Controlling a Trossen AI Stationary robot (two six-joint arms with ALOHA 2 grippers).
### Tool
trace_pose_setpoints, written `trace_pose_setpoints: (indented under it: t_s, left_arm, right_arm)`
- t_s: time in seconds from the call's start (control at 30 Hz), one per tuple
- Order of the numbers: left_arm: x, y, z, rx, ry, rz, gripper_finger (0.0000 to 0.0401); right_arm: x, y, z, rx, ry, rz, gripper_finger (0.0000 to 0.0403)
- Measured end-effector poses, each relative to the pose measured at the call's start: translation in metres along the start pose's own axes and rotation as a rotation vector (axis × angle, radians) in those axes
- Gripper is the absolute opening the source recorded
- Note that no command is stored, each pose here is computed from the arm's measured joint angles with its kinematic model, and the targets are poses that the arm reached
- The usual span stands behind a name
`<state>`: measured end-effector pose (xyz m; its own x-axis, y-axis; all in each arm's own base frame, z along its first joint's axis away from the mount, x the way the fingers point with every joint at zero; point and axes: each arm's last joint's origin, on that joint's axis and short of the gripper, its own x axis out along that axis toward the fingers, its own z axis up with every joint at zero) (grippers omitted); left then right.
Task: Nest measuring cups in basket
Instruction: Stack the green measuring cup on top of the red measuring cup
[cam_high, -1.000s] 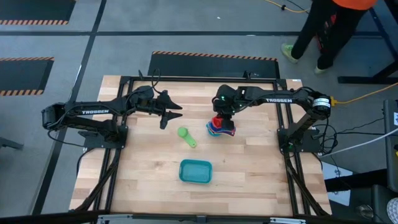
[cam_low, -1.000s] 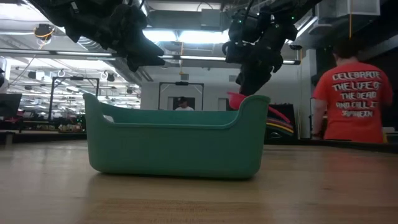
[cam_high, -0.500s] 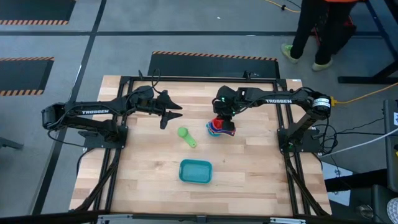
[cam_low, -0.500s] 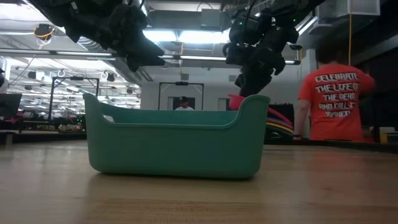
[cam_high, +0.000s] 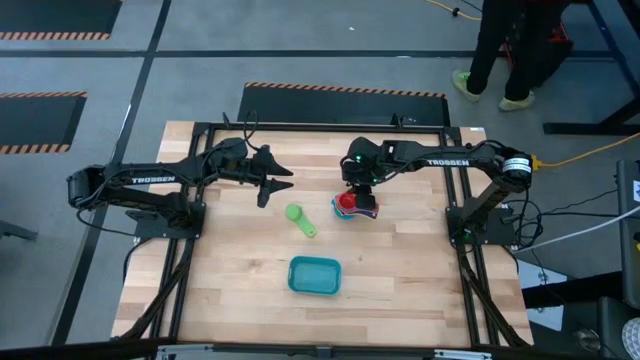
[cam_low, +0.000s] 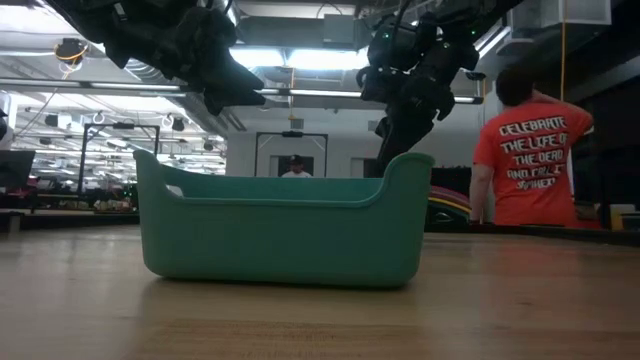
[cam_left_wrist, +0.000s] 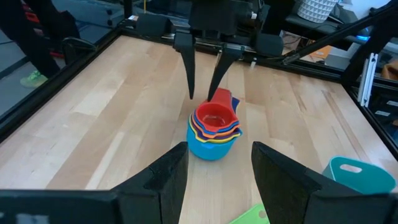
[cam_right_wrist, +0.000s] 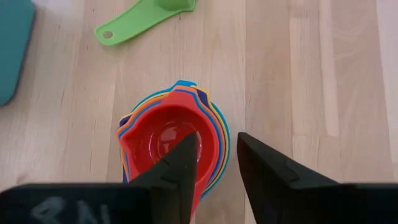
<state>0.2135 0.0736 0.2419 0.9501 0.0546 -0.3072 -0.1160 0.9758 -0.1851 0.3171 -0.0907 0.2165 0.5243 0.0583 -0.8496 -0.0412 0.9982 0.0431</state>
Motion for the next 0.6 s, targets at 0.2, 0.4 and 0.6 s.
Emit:
trace_pose_setpoints:
  t_s: [0.2, 0.4, 0.6]
  left_arm:
    - [0.002, -0.010, 0.002, 0.025, -0.023, -0.037, 0.0170]
    - [0.006, -0.026, 0.004, 0.057, -0.072, 0.040, 0.0170]
    - [0.008, -0.048, 0.004, 0.085, -0.110, 0.055, 0.0170]
  right_arm:
    - [-0.005, 0.001, 0.001, 0.006, 0.021, 0.006, 0.0118]
    - [-0.037, 0.009, 0.013, -0.018, -0.027, -0.007, 0.0119]
    - [-0.072, 0.024, 0.015, -0.055, -0.099, -0.091, 0.0119]
